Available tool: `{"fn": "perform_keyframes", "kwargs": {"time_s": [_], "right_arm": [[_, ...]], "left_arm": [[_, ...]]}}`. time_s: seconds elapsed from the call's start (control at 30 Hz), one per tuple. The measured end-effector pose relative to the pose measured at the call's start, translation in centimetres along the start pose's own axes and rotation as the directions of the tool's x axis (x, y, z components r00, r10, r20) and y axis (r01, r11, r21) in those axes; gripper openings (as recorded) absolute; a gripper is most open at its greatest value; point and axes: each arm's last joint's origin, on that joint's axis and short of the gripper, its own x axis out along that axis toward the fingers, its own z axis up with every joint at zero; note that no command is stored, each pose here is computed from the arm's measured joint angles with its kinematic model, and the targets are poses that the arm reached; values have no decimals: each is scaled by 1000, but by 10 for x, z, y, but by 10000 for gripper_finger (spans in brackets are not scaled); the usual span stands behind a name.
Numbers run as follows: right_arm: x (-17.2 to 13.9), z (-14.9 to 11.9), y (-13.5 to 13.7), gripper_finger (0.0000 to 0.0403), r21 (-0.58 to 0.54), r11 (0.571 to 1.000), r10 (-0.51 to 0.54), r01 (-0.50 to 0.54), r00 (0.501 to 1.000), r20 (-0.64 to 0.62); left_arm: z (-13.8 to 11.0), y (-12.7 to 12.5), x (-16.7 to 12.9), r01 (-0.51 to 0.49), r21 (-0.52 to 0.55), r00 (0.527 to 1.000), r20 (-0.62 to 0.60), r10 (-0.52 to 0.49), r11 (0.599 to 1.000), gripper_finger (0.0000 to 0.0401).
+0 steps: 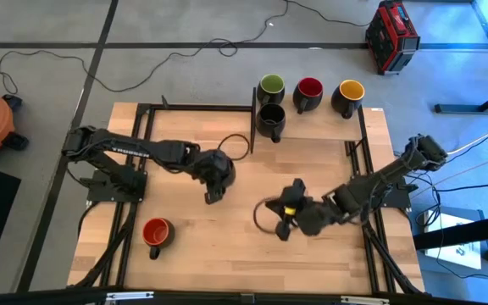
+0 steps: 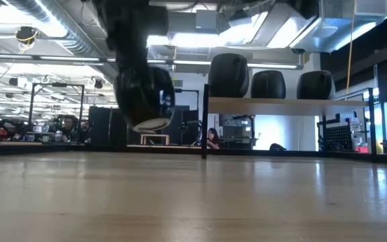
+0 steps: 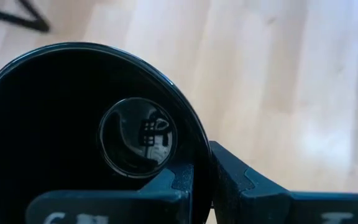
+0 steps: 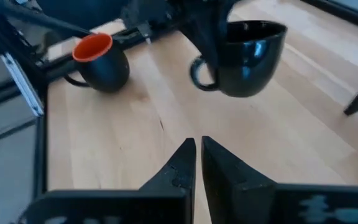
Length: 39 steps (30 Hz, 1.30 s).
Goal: Place coffee mugs
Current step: Put the black mug on the shelf
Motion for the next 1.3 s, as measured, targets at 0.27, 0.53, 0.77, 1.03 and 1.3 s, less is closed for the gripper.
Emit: {"fn": "perform_keyframes", "kwargs": {"time_s": [0.27, 0.53, 0.77, 1.03, 1.3], "right_arm": [[-1, -25, 17, 17, -43, 998, -53, 55, 998, 33], [-5, -33, 18, 17, -39, 997, -61, 61, 998, 3], [-5, -36, 17, 17, -53, 998, -44, 41, 997, -57], [-5, -38, 16, 17, -60, 998, -36, 31, 996, -82], [-5, -38, 16, 17, -68, 997, -42, 36, 995, -86]], "left_arm": [[6, -47, 18, 4, 59, 999, -49, -1, 998, 23], [19, -81, 51, -68, 141, 996, -51, 76, 988, 23], [17, -94, 83, -59, 179, 990, -113, 81, 982, 22], [17, -96, 89, -51, 171, 991, -115, 72, 984, 34], [20, -96, 88, 0, 169, 993, -115, 20, 986, 87]]}}
